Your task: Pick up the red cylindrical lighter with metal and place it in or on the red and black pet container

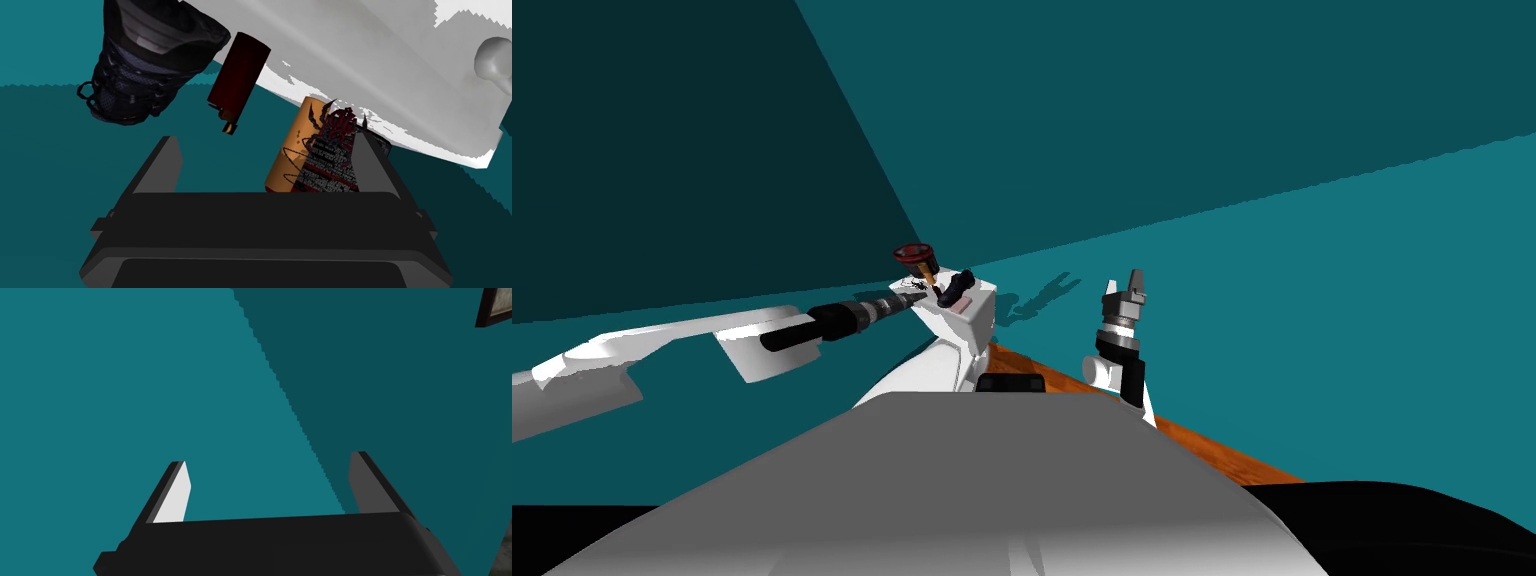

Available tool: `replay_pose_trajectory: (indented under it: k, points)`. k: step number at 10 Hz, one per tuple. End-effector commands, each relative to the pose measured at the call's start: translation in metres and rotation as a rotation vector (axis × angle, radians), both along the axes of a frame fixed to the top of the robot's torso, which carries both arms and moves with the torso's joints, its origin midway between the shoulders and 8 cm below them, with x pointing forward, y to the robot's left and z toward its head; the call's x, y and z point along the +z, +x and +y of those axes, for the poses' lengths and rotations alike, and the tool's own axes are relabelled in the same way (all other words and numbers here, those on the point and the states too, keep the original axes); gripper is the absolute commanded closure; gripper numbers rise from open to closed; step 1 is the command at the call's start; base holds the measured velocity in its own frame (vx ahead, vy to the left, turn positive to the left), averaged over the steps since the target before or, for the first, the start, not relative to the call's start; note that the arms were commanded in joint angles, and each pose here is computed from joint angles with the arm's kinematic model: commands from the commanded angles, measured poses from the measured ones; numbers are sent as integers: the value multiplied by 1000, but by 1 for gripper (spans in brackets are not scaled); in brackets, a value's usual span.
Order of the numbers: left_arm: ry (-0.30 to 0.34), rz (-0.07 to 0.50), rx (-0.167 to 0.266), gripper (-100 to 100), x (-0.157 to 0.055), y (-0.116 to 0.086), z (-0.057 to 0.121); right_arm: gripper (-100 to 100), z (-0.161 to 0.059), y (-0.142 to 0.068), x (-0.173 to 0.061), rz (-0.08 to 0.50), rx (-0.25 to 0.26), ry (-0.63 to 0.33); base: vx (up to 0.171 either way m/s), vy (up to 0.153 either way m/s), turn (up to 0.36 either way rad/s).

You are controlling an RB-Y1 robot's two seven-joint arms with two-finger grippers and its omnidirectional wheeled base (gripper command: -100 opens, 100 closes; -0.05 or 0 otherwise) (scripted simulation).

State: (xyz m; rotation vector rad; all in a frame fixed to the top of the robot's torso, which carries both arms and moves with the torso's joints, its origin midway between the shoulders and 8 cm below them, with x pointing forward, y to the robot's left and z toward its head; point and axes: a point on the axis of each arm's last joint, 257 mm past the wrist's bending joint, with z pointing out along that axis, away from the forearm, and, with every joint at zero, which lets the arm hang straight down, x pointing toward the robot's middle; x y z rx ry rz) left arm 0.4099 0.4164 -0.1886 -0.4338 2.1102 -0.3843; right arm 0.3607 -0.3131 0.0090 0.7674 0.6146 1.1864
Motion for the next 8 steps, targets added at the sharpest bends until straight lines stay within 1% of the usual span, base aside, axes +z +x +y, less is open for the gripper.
replay_pose_trajectory:
  k: [1,8]
  points:
    - [-10,13,5,-100,1,0,0,0,0,0,0,0,0,0,-51,18,5]
    - [-50,56,27,-100,3,0,1,0,0,0,0,0,0,0,-46,17,0]
